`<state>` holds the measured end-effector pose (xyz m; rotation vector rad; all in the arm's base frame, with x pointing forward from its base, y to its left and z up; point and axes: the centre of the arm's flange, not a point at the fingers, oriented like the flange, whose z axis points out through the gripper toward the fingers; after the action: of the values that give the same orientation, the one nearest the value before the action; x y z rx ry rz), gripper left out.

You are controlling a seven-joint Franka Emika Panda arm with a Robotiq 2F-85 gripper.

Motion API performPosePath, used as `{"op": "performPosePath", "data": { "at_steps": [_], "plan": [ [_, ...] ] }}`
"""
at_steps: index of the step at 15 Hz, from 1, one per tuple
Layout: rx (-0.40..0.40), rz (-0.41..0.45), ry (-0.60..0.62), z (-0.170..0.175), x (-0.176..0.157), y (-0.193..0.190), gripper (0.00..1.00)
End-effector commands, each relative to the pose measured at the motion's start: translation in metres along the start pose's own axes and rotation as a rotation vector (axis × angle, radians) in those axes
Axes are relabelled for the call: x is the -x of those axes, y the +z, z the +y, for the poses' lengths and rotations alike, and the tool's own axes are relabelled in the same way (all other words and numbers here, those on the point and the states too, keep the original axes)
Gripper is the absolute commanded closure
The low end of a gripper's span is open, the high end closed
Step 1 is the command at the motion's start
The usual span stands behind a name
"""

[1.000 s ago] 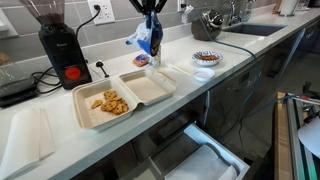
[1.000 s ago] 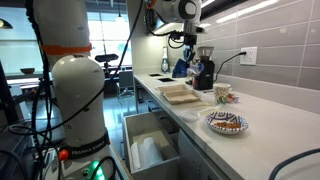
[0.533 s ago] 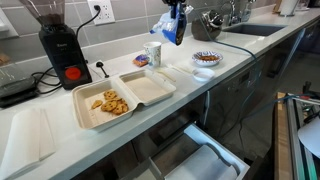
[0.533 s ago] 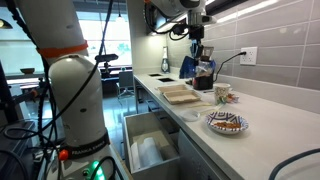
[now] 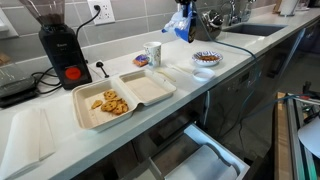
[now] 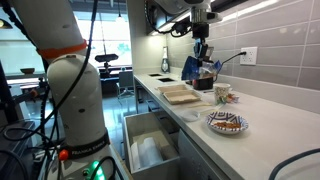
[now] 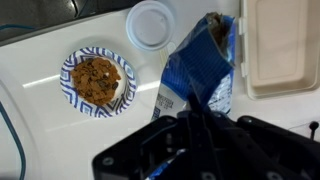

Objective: Pour some of the contents of the blue packet into the foam pack

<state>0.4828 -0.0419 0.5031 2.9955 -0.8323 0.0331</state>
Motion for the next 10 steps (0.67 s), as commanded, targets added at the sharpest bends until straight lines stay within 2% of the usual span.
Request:
{"op": "performPosePath", "data": {
  "at_steps": [1, 4, 7, 10],
  "plan": [
    [0.007, -0.007, 0.057, 0.014, -0.012, 0.003, 1.0],
    [0.034, -0.008, 0.129, 0.055, -0.036, 0.01, 1.0],
    [0.03, 0.009, 0.125, 0.088, -0.058, 0.016, 1.0],
    [-0.002, 0.017, 0.106, 0.097, -0.077, 0.021, 1.0]
  ]
}}
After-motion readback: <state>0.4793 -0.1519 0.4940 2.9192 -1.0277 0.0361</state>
